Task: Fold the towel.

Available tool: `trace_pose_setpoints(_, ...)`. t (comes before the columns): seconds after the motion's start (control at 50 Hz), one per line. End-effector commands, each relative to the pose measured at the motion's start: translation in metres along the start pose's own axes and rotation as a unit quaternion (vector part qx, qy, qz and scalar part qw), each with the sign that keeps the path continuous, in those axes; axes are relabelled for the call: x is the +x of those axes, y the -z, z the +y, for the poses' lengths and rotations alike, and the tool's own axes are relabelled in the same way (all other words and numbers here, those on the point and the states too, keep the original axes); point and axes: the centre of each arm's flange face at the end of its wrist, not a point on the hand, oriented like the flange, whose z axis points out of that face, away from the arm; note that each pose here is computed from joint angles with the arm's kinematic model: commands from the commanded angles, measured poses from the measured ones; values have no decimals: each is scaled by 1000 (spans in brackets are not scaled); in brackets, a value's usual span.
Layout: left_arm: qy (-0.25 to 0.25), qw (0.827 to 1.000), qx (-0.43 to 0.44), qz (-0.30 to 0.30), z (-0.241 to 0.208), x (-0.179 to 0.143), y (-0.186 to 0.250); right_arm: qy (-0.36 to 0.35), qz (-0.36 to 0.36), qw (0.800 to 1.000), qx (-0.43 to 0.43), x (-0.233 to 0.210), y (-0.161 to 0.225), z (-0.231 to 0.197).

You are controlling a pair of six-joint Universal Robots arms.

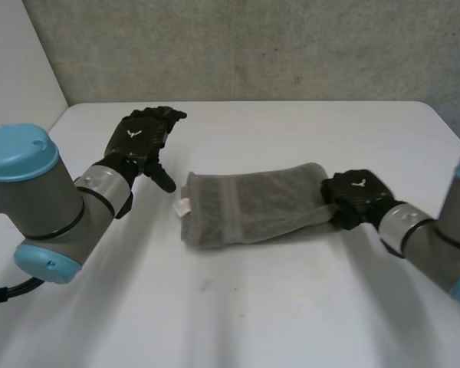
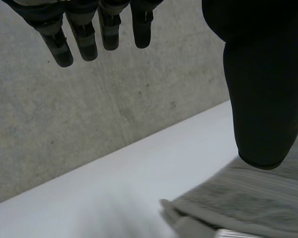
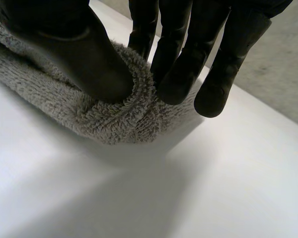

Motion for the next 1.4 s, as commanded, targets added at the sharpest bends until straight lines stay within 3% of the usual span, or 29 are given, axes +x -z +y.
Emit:
trace_pose_setpoints(0.02,-3,1000,12,1,-14,1,6,95,47,994,-12,32,31,-20)
trace_pose_setpoints(0.08,-4,1000,17,0,-21,2,10,122,51,991,-3,34,31,-32)
trace_pose_setpoints(0.18,-4,1000,21,1,-27,3,12,149,-11,987,55,-16,17,-65)
trace_pose_setpoints(0.28,-4,1000,30,-1,-34,2,13,211,-130,960,127,-120,2,-81)
trace_pose_setpoints(0.4,-4,999,34,1,-36,4,12,257,-221,934,116,-200,1,-41)
trace_pose_setpoints(0.44,-4,999,33,2,-35,4,12,268,-229,929,110,-208,2,-32)
trace_pose_setpoints(0.54,-5,999,31,10,-32,9,11,264,-179,943,98,-191,5,-42)
trace_pose_setpoints(0.58,-3,1000,29,11,-29,10,6,224,-117,962,100,-156,4,-60)
trace_pose_setpoints(0.6,-3,1000,29,11,-29,10,6,224,-117,963,100,-156,4,-60)
trace_pose_setpoints(0.64,0,1000,25,17,-25,15,0,147,-80,981,101,-123,8,-68)
trace_pose_setpoints(0.66,0,1000,25,17,-25,15,0,146,-80,981,101,-123,8,-68)
trace_pose_setpoints(0.7,1,999,20,28,-20,27,-1,68,-51,991,108,-96,21,-79)
trace_pose_setpoints(0.82,26,1000,-6,3,1,35,-5,-48,-4,996,79,-53,21,-69)
trace_pose_setpoints(1.0,51,993,-97,31,63,69,-3,-71,-11,997,24,-51,-6,-35)
trace_pose_setpoints(1.14,51,987,-147,32,100,73,1,-78,-31,996,-19,-60,-28,-9)
trace_pose_setpoints(1.26,50,991,-122,33,71,71,0,-74,-28,997,-11,-55,-29,-25)
trace_pose_setpoints(1.4,49,999,4,20,-38,56,6,-58,33,993,102,-21,26,-122)
